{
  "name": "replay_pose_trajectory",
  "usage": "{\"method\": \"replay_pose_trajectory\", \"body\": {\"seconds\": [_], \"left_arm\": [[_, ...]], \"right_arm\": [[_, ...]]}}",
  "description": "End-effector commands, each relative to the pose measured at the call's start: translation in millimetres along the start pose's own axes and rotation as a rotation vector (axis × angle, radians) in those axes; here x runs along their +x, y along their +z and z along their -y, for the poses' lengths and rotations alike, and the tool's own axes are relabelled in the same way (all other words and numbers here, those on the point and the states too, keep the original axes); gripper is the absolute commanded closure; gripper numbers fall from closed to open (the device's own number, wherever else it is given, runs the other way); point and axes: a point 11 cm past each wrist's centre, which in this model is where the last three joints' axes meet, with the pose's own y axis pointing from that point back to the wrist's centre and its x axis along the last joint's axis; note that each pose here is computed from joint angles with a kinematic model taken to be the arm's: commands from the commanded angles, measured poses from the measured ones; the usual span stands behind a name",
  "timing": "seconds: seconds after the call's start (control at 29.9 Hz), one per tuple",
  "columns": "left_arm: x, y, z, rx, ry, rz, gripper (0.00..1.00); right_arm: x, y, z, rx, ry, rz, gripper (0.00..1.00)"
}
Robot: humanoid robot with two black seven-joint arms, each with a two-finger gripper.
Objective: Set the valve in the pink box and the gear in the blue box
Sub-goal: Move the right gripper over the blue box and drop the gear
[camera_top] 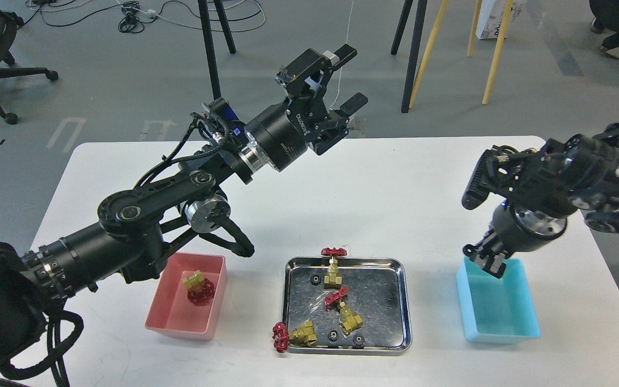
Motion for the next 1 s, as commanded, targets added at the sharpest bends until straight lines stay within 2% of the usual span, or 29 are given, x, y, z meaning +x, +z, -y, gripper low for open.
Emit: {"method": "replay_pose_trajectory", "body": {"seconds": [0.0,0.1,0.3,0.5,0.6,0.7,0.74,0.84,0.9,0.97], "left_arm": [[0,0,0,0.000,0.000,0.000,0.10],[0,0,0,0.001,0.001,0.000,0.10],[0,0,0,0.001,0.001,0.000,0.10],[0,0,0,0.001,0.001,0.000,0.10],[1,0,0,-0.001,0.003,-0.001,0.10],[2,1,0,-0.001,0.006,-0.002,0.10],[3,2,0,-0.005,0.010,-0.002,0.10],[14,17,-1,-0.039,0.034,0.010,0.10],[37,41,-9,-0.072,0.072,0.045,0.10],[62,63,-21,-0.081,0.085,0.084,0.10]], "right_arm": [[-51,10,0,-0.022,-0.043,0.066,0.83],[-71,9,5,-0.008,-0.057,0.116,0.82],[-63,4,10,0.015,-0.027,0.130,0.79],[-51,0,14,0.041,0.003,0.151,0.58],[-46,-1,14,0.055,0.023,0.188,0.38],[-42,2,10,0.054,0.050,0.222,0.28],[-35,8,6,0.043,0.077,0.235,0.25],[4,44,-24,0.015,0.273,0.392,0.24],[35,69,-52,0.068,0.464,0.589,0.24],[57,96,-82,0.160,0.663,0.809,0.18]]}}
